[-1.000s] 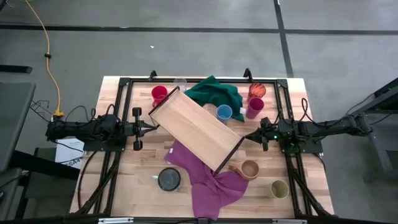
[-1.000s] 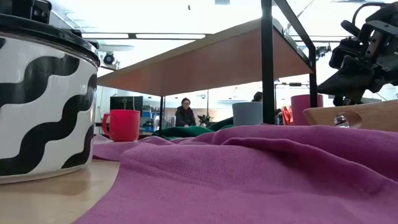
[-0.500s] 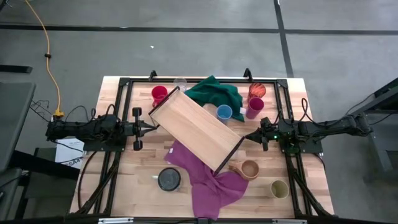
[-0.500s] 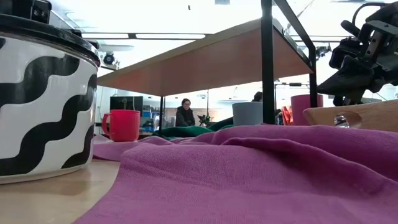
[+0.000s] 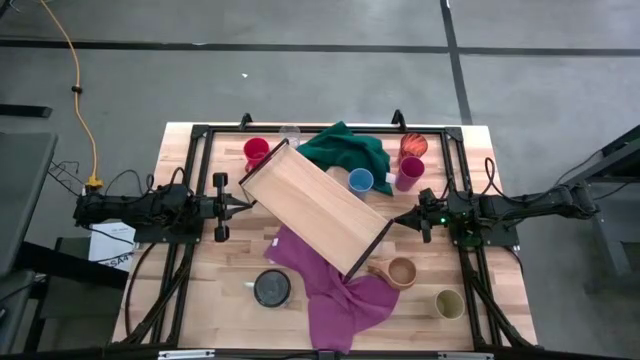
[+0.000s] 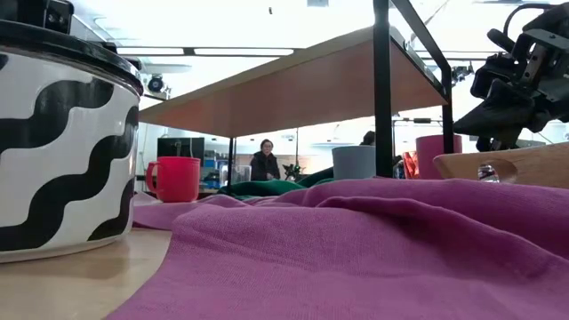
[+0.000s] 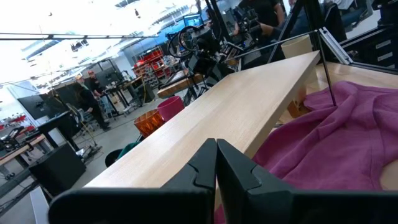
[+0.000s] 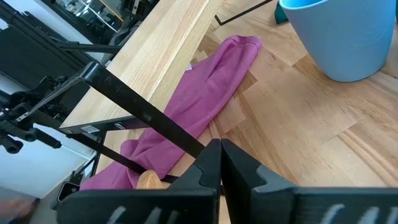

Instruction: Stack small to large cups/mugs on shelf

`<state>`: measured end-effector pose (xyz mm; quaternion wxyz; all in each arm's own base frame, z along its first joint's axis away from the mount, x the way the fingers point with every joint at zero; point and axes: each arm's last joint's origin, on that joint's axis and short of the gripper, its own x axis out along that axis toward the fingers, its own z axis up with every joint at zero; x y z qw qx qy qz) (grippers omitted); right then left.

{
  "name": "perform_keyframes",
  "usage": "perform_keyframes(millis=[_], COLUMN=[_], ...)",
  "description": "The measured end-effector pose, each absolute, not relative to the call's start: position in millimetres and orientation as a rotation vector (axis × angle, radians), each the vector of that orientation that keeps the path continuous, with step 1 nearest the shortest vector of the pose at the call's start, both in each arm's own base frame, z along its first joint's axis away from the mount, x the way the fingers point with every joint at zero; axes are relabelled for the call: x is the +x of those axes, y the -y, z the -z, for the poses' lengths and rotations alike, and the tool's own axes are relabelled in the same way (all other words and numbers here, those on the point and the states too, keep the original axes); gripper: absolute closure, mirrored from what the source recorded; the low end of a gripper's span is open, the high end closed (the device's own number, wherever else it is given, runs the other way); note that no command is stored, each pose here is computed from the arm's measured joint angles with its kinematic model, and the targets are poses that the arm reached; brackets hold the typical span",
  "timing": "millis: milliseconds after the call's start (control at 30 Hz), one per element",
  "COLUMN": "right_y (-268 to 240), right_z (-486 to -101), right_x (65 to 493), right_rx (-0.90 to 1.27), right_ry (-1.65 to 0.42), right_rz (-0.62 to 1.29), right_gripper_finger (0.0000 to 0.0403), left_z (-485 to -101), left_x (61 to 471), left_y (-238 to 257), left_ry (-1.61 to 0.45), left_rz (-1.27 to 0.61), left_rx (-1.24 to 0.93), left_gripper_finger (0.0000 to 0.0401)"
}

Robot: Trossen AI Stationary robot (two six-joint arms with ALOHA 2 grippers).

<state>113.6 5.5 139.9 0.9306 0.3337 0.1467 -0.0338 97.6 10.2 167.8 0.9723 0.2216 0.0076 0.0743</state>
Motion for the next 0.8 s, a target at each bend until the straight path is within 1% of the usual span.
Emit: perform_keyframes(millis=[467,800], right_y=[-5.1,-0.3], right_z=[-140.1,-142.6], right_x=[113.7,114.1], right_rx=[0.682,0.658], right_ry=[-0.293,-0.208], right_rz=[0.082,0.232], right_gripper_finger=[0.0402,0.0402], left_z=[-167.9,-167.9], left_x=[97.6,97.6], left_y=[-10.1,-10.1], left_ry=[-0.015,-0.015], left_rz=[-0.15,-0.15], left_rx=[0.447,0.447], left_gripper_finger=[0.04,0.04])
